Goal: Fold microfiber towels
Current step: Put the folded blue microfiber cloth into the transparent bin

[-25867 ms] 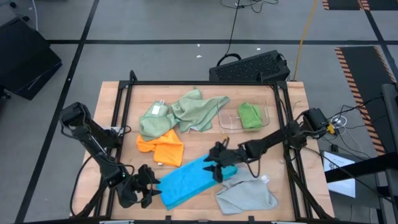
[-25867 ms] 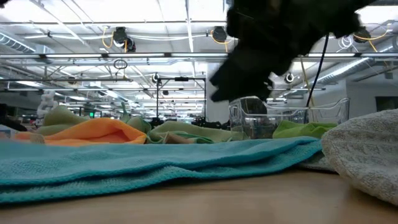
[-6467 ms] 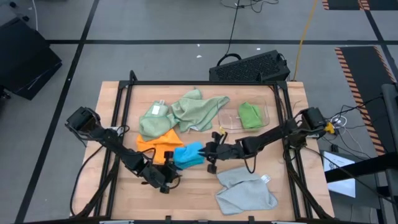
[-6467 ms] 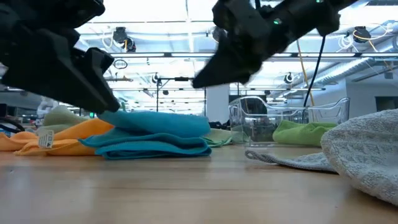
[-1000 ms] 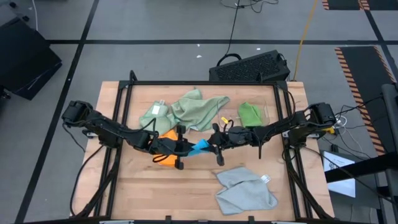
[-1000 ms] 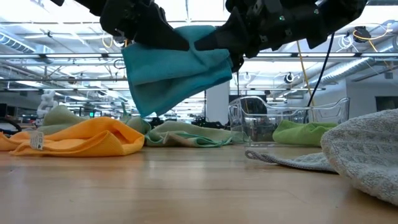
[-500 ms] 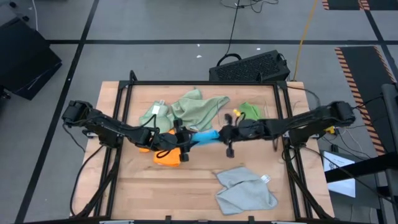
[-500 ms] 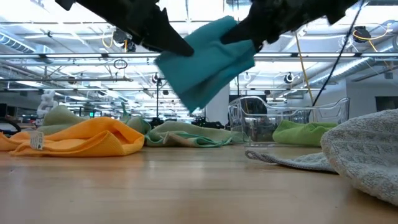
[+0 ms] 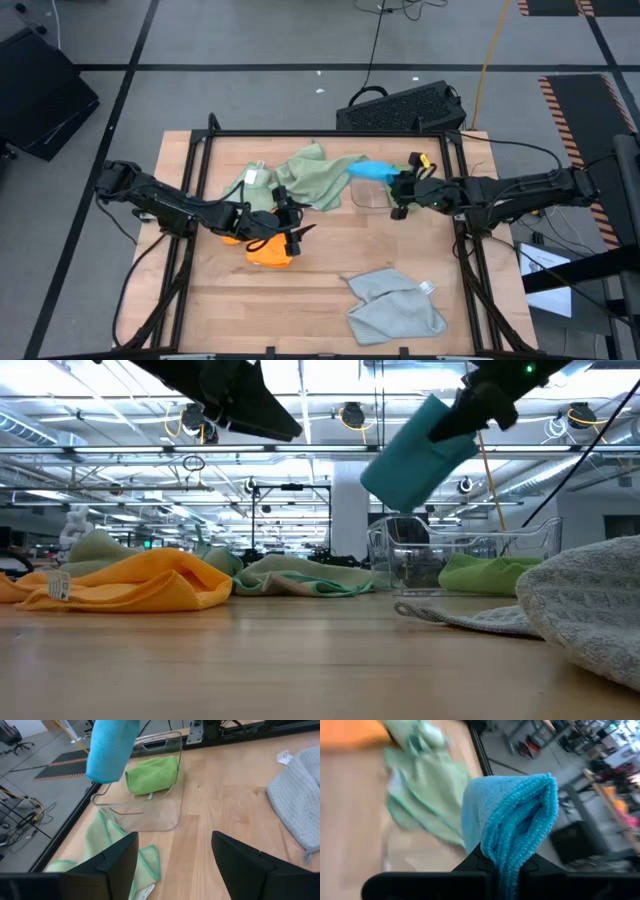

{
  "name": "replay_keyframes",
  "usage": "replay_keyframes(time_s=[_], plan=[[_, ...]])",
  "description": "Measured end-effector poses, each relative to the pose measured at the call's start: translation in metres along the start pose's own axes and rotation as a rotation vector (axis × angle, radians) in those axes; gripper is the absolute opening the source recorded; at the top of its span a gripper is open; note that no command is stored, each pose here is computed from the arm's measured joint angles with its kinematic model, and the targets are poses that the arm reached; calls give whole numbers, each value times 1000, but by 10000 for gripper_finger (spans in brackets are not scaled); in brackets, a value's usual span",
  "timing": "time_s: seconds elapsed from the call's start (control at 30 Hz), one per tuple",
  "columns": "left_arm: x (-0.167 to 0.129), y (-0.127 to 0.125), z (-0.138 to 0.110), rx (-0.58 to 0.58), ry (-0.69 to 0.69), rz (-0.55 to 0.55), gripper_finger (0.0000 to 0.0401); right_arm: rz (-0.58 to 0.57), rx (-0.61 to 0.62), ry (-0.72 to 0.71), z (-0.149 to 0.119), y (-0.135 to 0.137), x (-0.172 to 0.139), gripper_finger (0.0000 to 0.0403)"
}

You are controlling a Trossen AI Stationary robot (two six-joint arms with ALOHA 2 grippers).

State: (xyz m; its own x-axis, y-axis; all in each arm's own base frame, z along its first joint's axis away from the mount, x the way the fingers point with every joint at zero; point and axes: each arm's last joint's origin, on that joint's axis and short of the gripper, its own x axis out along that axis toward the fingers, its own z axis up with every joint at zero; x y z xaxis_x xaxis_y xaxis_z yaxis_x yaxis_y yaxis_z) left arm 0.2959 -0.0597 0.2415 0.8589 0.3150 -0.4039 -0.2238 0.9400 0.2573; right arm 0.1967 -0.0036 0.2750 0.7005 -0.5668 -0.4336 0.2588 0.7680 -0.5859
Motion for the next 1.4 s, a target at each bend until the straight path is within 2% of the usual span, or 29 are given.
replay_keyframes(time_s=[0.07, 0.2, 0.37, 0.47, 0.73, 0.97, 1.23, 1.4], plan=[[-1, -1, 0, 2, -1, -5, 255, -30, -63, 45, -3, 2, 3, 10], [-2, -3, 0, -1, -3, -10, 255, -18, -168, 101, -5, 12, 14, 10], [-2, -4, 0, -15, -4, -15, 255, -82, -283, 187, -5, 27, 36, 10], [-3, -6, -1, -17, 2, -20, 255, -66, -350, 224, -8, 37, 48, 10], [-5, -9, -1, -28, 6, -22, 255, -37, -422, 335, -20, 54, 75, 10], [-5, -9, -1, -44, 5, -22, 255, -43, -396, 380, -26, 51, 84, 10], [-5, -9, -1, -59, 5, -23, 255, 170, -268, 351, -32, 44, 94, 13], [-5, -9, -1, -61, 5, -23, 255, 285, -161, 343, -38, 36, 101, 42]])
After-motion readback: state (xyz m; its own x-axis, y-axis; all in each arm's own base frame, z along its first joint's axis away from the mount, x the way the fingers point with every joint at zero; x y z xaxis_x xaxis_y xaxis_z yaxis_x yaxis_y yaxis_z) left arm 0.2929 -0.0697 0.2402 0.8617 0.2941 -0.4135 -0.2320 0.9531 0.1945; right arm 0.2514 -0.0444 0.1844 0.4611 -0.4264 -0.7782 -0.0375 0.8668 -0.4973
